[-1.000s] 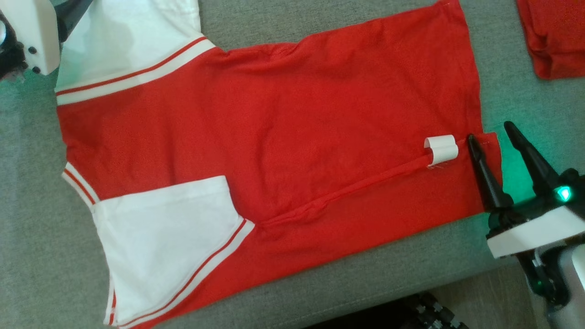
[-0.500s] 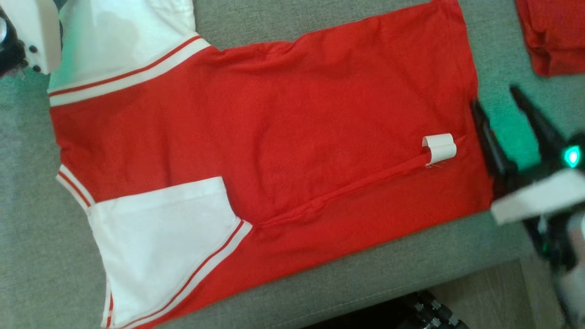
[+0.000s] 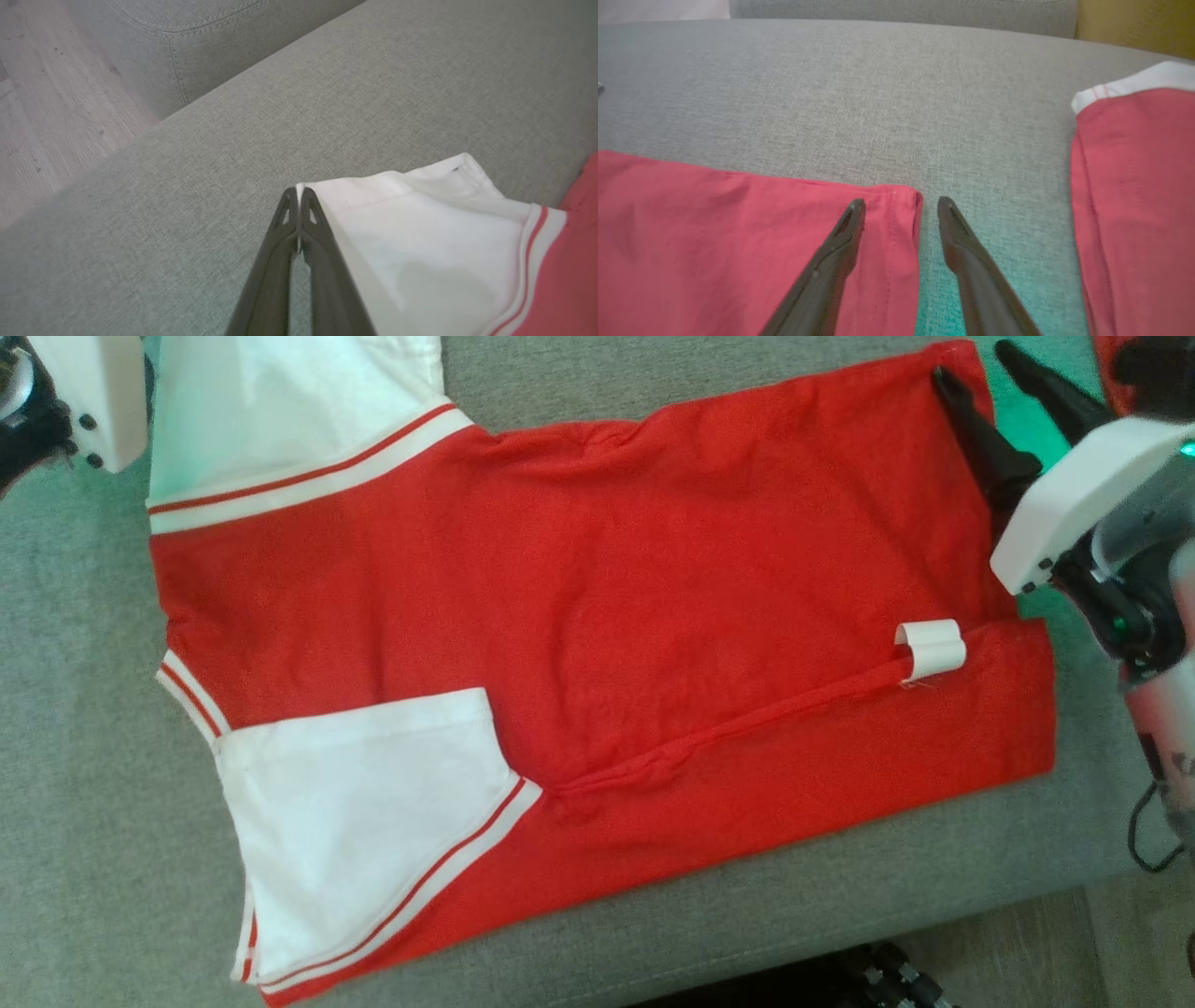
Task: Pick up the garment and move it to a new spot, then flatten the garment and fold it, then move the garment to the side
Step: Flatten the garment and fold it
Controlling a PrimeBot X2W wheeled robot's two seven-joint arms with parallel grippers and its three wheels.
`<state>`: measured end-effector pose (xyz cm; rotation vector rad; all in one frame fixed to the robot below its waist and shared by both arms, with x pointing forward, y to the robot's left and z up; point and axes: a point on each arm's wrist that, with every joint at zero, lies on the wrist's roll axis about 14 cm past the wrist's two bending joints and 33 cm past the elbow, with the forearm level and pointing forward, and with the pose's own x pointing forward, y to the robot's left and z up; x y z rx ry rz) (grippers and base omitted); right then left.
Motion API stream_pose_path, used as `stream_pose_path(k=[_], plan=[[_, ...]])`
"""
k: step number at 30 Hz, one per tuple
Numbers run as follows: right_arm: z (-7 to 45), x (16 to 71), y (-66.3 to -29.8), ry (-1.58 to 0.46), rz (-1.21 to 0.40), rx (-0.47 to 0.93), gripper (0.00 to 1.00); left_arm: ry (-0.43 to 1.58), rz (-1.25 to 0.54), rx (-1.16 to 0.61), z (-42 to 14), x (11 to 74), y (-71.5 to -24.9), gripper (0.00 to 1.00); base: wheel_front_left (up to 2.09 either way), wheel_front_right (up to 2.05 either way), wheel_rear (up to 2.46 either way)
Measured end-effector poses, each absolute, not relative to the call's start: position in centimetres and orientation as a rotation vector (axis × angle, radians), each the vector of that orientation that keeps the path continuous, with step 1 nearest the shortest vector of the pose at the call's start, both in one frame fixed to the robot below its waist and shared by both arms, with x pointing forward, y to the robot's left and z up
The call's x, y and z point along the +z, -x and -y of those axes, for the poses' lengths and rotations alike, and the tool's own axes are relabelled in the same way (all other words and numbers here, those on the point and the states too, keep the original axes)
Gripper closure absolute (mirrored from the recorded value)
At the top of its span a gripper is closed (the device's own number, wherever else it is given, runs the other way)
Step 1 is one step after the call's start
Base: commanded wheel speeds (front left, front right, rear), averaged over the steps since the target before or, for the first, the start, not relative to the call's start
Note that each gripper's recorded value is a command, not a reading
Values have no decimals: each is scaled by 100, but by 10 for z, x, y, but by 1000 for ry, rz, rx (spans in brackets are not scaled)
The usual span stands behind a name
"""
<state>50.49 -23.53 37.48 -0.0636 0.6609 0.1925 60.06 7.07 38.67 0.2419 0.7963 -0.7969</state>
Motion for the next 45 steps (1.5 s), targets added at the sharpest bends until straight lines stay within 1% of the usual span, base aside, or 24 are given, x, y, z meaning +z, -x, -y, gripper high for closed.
stream_pose_path(k=[1, 2, 4, 6, 7, 9, 10, 14, 18, 24, 25, 30, 33, 36, 45], plan=[[236, 370, -505, 62, -681, 191, 35, -243, -798, -798, -71, 385, -600, 100, 0, 0, 0], [236, 367, -505, 60, -696, 190, 37, -249, -805, -800, -72, 383, -598, 100, 0, 0, 0], [236, 364, -507, 63, -704, 190, 47, -246, -804, -802, -72, 382, -598, 100, 0, 0, 0], [236, 365, -512, 67, -698, 192, 62, -245, -795, -801, -72, 383, -600, 100, 0, 0, 0], [235, 366, -514, 70, -694, 194, 66, -247, -796, -801, -72, 383, -600, 100, 0, 0, 0], [234, 366, -517, 75, -689, 199, 91, -254, -795, -805, -72, 381, -599, 100, 0, 0, 0], [234, 366, -517, 76, -690, 199, 100, -257, -795, -805, -72, 381, -599, 100, 0, 0, 0], [234, 364, -518, 71, -683, 201, 100, -250, -784, -801, -73, 384, -601, 100, 0, 0, 0], [234, 370, -527, 74, -637, 198, 100, -241, -751, -803, -72, 387, -604, 100, 0, 0, 0], [236, 401, -550, 59, -477, 183, 100, -225, -578, -803, -67, 427, -623, 100, 0, 0, 0], [236, 401, -550, 59, -477, 183, 100, -225, -578, -803, -67, 427, -623, 100, 0, 0, 0], [242, 427, -560, 73, -392, 178, 100, -215, -420, -822, -63, 477, -627, 100, 0, 0, 0], [245, 438, -557, 78, -364, 180, 100, -214, -363, -838, -67, 499, -617, 100, 0, 0, 0], [251, 436, -543, 75, -372, 172, 100, -217, -348, -844, -79, 508, -599, 100, 0, 0, 0], [253, 428, -496, 13, -415, 158, 100, -179, -473, -828, -125, 481, -518, 100, 0, 0, 0]])
